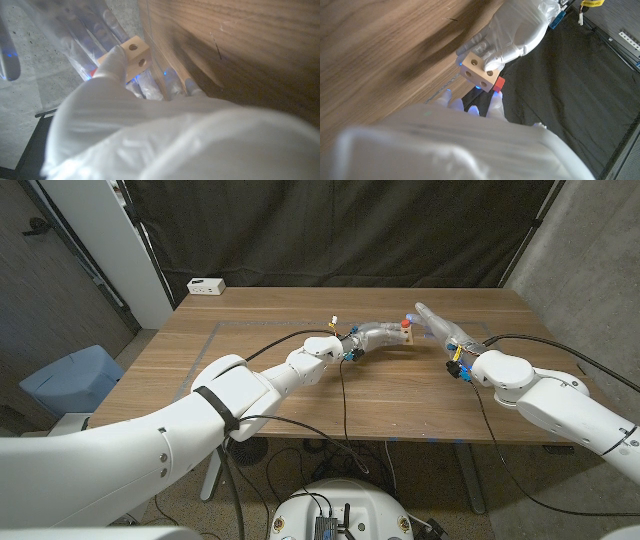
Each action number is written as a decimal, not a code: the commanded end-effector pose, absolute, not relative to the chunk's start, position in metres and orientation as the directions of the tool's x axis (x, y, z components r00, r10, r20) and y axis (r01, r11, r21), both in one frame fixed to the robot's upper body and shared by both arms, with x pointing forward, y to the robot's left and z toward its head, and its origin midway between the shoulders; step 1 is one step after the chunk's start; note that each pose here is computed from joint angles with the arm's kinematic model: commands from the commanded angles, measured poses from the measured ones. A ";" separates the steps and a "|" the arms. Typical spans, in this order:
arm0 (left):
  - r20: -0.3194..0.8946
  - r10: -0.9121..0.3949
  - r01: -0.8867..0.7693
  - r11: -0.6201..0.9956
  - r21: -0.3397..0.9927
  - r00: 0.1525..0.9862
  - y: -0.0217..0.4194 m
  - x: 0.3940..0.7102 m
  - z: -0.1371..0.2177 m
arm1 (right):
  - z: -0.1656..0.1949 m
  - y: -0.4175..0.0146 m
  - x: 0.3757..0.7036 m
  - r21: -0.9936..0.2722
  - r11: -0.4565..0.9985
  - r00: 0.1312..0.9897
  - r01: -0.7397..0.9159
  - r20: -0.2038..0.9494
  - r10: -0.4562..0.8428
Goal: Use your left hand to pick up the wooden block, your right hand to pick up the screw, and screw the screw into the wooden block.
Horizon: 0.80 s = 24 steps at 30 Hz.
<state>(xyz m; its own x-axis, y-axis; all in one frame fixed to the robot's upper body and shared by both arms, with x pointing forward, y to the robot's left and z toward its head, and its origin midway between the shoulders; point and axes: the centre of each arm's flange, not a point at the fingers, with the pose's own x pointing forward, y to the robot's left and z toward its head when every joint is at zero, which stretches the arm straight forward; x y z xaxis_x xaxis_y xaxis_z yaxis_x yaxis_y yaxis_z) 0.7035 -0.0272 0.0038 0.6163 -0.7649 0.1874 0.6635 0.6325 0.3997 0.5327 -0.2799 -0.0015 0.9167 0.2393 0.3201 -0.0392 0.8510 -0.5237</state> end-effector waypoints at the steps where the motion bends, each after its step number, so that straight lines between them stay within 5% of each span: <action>1: 0.185 -0.763 0.662 0.634 0.399 0.619 -0.030 0.703 0.004 | -0.005 -0.280 0.529 -0.531 0.846 0.920 -0.049 0.307 0.246; 24: 0.184 -0.766 0.663 0.630 0.404 0.616 -0.034 0.702 0.004 | -0.010 -0.283 0.520 -0.543 0.838 0.925 -0.052 0.291 0.246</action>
